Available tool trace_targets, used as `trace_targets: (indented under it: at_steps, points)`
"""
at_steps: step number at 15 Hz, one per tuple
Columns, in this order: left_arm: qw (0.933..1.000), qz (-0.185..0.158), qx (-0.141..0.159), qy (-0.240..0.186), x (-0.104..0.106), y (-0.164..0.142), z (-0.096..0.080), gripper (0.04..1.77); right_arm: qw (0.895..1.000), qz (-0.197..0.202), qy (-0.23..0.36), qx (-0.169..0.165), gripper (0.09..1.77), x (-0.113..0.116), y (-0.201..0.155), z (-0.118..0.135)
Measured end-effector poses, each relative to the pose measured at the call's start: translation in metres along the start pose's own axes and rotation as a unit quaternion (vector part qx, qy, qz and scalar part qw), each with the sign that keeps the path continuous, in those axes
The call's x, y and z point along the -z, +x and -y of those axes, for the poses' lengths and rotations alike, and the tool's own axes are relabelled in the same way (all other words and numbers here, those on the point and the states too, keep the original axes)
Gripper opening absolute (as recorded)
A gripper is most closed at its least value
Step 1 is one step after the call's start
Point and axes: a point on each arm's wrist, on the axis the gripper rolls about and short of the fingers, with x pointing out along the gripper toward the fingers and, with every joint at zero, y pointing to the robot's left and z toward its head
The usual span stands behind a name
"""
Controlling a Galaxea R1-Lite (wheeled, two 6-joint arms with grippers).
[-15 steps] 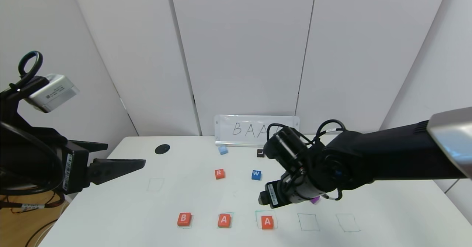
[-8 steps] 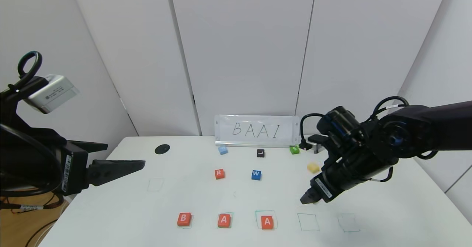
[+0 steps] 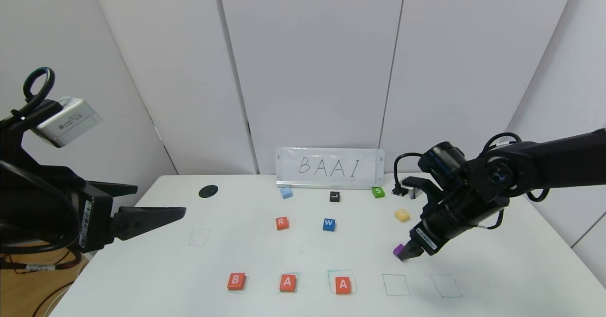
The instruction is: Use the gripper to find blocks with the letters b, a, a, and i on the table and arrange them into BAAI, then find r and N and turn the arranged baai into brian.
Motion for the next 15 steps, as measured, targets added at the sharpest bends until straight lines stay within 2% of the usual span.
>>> trace_targets:
  at_steps: [5, 7, 9, 15]
  points:
    - [1.0000, -0.001, -0.004, 0.002, 0.001, 0.000, -0.002, 1.72, 1.000, -0.017, 0.002, -0.002, 1.70, -0.005, 0.034, 0.011]
    - [1.0000, -0.001, -0.006, 0.001, 0.001, 0.000, -0.003, 1.72, 0.999, -0.035, 0.006, 0.024, 1.71, -0.006, 0.046, 0.010]
    - [1.0000, -0.002, -0.006, 0.002, 0.001, 0.001, -0.003, 1.72, 0.999, -0.042, 0.014, 0.031, 1.71, -0.007, 0.055, 0.010]
    - [1.0000, -0.003, -0.007, 0.001, 0.001, 0.002, -0.003, 1.72, 0.999, -0.041, 0.013, 0.032, 1.71, -0.009, 0.076, 0.012]
